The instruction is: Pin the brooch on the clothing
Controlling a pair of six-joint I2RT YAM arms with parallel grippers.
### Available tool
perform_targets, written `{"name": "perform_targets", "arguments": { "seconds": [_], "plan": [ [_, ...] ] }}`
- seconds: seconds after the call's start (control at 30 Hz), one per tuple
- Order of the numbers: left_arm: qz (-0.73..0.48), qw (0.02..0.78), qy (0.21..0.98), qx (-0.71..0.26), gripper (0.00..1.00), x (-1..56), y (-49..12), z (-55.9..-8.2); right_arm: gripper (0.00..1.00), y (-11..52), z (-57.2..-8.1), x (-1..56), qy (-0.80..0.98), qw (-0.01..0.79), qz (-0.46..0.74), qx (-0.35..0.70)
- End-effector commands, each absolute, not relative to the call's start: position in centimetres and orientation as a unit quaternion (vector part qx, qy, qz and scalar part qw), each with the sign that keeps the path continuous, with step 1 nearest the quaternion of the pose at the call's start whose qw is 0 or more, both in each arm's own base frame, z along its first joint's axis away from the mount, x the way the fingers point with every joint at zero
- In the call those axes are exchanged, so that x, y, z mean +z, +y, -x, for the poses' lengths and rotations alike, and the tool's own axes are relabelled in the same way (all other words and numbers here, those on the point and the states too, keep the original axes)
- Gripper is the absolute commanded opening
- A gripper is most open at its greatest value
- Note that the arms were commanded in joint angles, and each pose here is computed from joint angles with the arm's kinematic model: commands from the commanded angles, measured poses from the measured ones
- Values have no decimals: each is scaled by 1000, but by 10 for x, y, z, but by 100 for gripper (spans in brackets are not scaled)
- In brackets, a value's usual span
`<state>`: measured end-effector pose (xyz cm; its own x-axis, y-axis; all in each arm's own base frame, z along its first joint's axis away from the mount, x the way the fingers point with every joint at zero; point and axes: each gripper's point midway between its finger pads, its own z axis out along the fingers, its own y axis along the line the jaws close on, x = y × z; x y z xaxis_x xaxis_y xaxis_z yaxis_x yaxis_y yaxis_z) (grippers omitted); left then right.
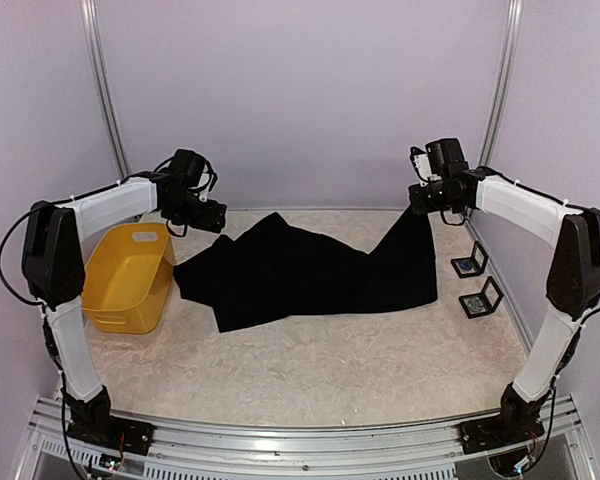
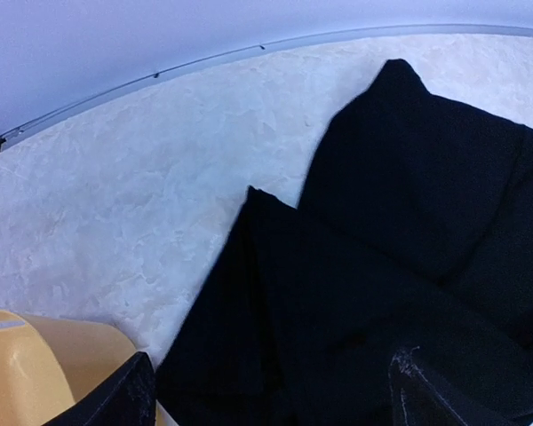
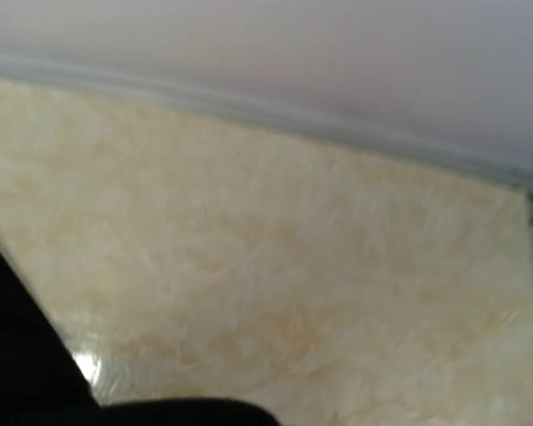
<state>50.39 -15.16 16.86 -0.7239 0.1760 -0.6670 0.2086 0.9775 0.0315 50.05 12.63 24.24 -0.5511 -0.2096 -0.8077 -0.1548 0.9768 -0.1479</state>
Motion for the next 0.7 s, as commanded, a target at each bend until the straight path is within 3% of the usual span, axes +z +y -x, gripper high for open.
{"name": "perform_targets", "arguments": {
  "seconds": [0.0,0.17,0.27,0.43,0.67],
  "plan": [
    [-220,398,891,-7,89,203,-226,-458,0,128,-504,244,883,461,82,-8],
    [-239,292,922,-87,79,148,-247,-360,0,131,-492,239,884,460,84,5],
    [-232,250,934,-103,80,110,-239,-317,0,130,-486,237,885,458,83,7],
    [-225,218,946,-87,86,78,-220,-302,0,137,-475,229,889,449,92,10],
    [-248,155,951,-102,86,32,-223,-290,0,138,-463,220,891,444,95,11]
  ]
}}
